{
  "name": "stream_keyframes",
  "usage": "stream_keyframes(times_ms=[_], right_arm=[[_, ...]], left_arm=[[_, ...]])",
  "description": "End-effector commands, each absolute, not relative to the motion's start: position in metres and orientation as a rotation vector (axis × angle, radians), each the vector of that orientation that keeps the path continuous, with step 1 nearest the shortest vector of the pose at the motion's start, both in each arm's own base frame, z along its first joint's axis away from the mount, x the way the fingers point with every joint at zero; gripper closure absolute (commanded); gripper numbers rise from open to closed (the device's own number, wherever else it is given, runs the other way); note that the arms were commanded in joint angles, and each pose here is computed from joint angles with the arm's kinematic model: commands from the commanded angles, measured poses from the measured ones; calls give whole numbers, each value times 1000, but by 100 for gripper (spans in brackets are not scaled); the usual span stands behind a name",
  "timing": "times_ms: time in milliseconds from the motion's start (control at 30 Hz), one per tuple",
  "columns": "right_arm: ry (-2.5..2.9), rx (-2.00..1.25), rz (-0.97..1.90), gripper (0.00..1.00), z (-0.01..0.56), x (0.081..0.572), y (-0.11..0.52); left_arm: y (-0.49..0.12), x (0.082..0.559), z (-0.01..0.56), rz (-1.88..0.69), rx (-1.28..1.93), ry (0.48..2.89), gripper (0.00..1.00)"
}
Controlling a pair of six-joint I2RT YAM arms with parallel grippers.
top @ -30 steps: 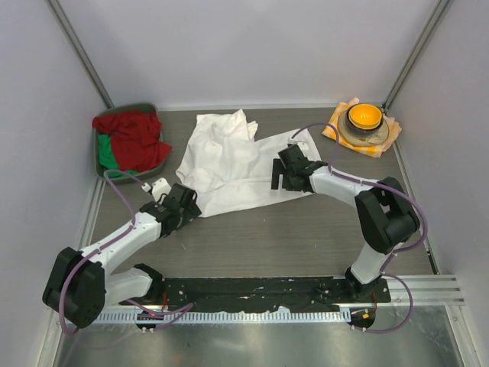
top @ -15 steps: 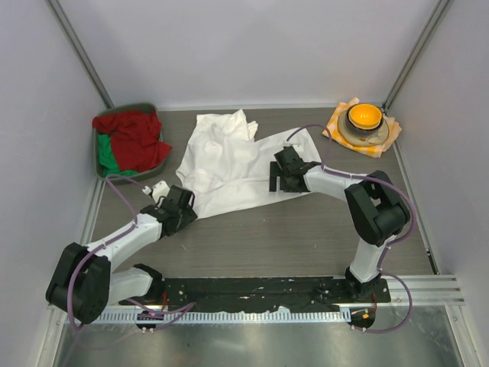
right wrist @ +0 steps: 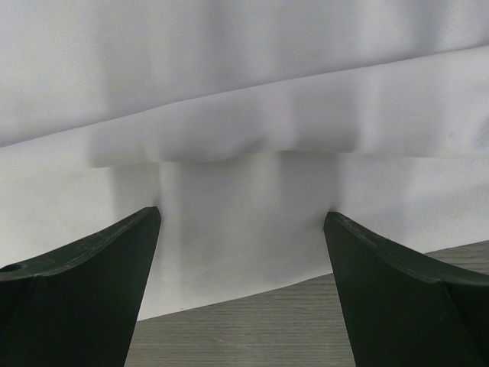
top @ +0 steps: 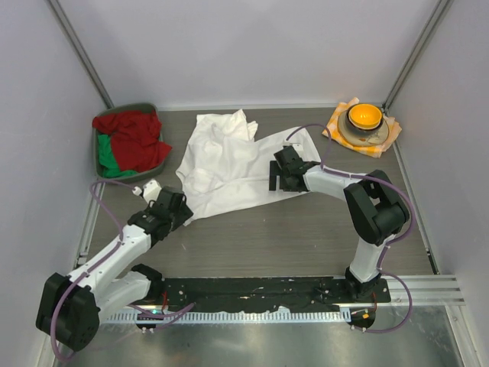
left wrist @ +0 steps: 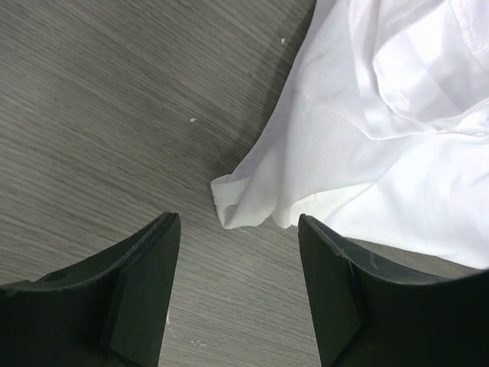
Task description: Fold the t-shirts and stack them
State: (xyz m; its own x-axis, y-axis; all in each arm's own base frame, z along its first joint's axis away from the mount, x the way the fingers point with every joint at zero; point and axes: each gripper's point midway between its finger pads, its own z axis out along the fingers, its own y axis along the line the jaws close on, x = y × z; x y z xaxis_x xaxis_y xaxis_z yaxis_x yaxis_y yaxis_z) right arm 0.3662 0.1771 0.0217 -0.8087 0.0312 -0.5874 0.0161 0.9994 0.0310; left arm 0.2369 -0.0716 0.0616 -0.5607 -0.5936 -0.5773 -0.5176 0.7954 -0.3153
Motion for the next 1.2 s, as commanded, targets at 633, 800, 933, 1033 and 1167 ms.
stream_keyframes(times_ms=[633,800,933,1033,1167], right_arm=[[2553,9,39,5,6,364,183],[2560,6,32,5,3,363,183],[2563,7,29,6,2,364,182],[2566,4,30,5,0,363,183],[2572,3,26,6,-2,363,183]], left_arm=[[-56,248,44,-98,-888,2297,53],[-58,255,43,-108,-895,2296,53],[-60,259,38,-112,-899,2306,53],[-63,262,35,-127,-900,2314,53],[-65,263,29,-130,-902,2328,57]])
